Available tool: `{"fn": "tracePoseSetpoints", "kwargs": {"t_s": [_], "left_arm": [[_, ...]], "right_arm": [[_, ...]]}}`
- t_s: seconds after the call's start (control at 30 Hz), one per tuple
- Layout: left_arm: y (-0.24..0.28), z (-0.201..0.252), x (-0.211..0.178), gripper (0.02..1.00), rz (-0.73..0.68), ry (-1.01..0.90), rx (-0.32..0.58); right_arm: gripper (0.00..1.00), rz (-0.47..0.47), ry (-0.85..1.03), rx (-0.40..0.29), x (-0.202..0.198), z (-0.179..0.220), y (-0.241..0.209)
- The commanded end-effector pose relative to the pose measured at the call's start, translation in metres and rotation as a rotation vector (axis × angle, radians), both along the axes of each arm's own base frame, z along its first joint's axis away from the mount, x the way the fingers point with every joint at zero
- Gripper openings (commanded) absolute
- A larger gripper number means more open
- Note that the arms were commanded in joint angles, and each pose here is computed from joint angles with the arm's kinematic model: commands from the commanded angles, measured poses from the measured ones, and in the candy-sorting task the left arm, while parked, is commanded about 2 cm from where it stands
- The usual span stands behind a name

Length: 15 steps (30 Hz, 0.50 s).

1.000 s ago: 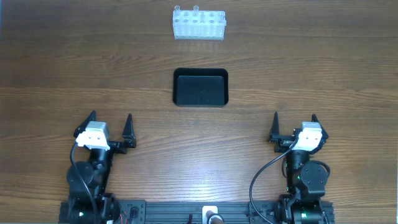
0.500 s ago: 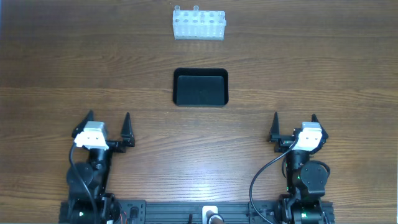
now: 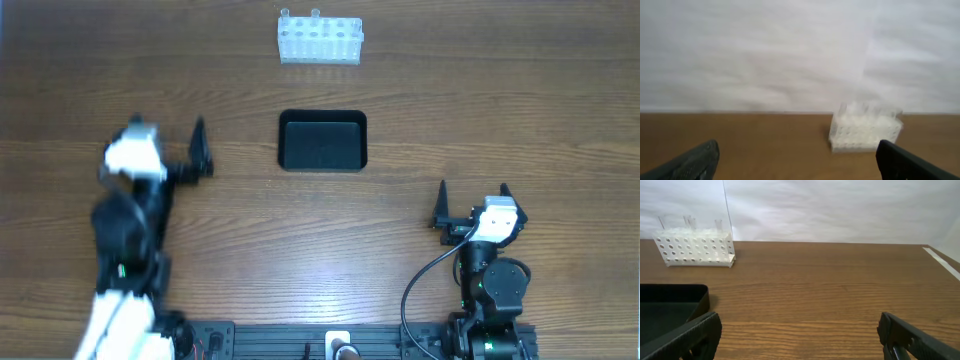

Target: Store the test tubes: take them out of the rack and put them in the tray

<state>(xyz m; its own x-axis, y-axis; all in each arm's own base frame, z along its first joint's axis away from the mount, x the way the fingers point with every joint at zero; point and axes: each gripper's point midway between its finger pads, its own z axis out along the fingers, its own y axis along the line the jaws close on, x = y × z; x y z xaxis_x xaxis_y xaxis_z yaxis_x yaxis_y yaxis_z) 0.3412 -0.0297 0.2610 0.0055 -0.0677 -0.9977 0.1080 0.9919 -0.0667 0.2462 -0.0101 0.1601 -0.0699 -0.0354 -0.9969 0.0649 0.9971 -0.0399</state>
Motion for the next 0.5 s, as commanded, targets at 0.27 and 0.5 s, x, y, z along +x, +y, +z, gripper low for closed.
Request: {"fn": "tracePoseSetpoints", "kwargs": {"t_s": [0.27, 0.5], "left_arm": [[-0.082, 0.006, 0.164, 0.996, -0.064, 0.243, 0.057], [-0.117, -0.028, 0.215, 0.996, -0.073, 0.399, 0.036]], "right_arm": [[0.993, -0.003, 0.000, -0.004, 0.000, -0.002, -0.001], [0.993, -0.003, 0.000, -0.004, 0.000, -0.002, -0.001]]}}
